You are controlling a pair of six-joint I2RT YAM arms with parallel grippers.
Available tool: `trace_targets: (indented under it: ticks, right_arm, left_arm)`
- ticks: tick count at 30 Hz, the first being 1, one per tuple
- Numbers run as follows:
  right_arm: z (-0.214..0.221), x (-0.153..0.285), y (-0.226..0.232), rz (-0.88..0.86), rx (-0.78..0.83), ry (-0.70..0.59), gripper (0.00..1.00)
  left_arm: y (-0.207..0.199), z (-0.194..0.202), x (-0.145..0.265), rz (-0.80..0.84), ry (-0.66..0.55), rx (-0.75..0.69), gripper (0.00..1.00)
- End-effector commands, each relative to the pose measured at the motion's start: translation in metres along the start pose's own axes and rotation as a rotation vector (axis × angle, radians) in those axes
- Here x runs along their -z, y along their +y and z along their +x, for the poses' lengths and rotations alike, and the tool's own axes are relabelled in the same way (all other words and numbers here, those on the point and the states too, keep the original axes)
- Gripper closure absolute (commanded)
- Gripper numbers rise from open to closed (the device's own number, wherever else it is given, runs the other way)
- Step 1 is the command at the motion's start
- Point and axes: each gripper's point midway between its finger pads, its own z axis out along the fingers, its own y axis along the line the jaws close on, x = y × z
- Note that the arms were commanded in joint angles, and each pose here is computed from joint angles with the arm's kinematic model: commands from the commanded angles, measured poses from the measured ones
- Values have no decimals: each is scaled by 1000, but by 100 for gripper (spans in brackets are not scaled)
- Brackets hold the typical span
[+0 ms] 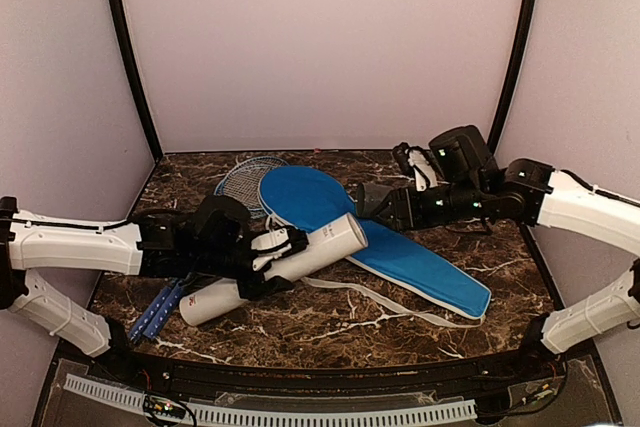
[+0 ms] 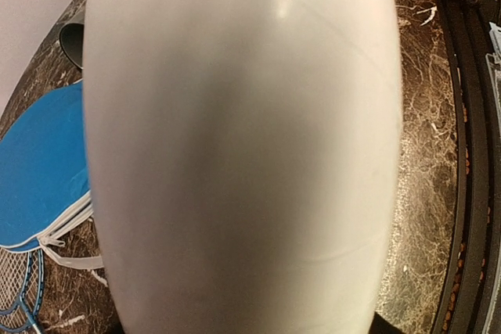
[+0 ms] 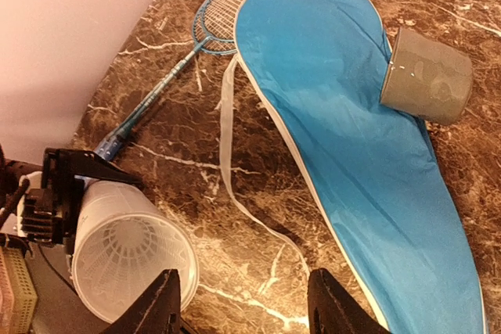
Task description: Pack up the badminton gear
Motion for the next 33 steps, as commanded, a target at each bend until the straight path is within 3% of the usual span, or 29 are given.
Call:
trace_targets:
  ticks: [1, 10, 33]
  right_arm:
    - [-18, 23, 34, -272, -22, -73, 42]
    - [-8, 24, 57, -468, -25, -27, 36]
    - [52, -30, 57, -501, -77, 182, 36]
  left_arm:
    - [-6, -21, 16, 18, -130, -62, 38]
    - [-15, -26, 23, 58, -175, -87, 37]
    - [-12, -45, 39, 36, -279, -65, 37]
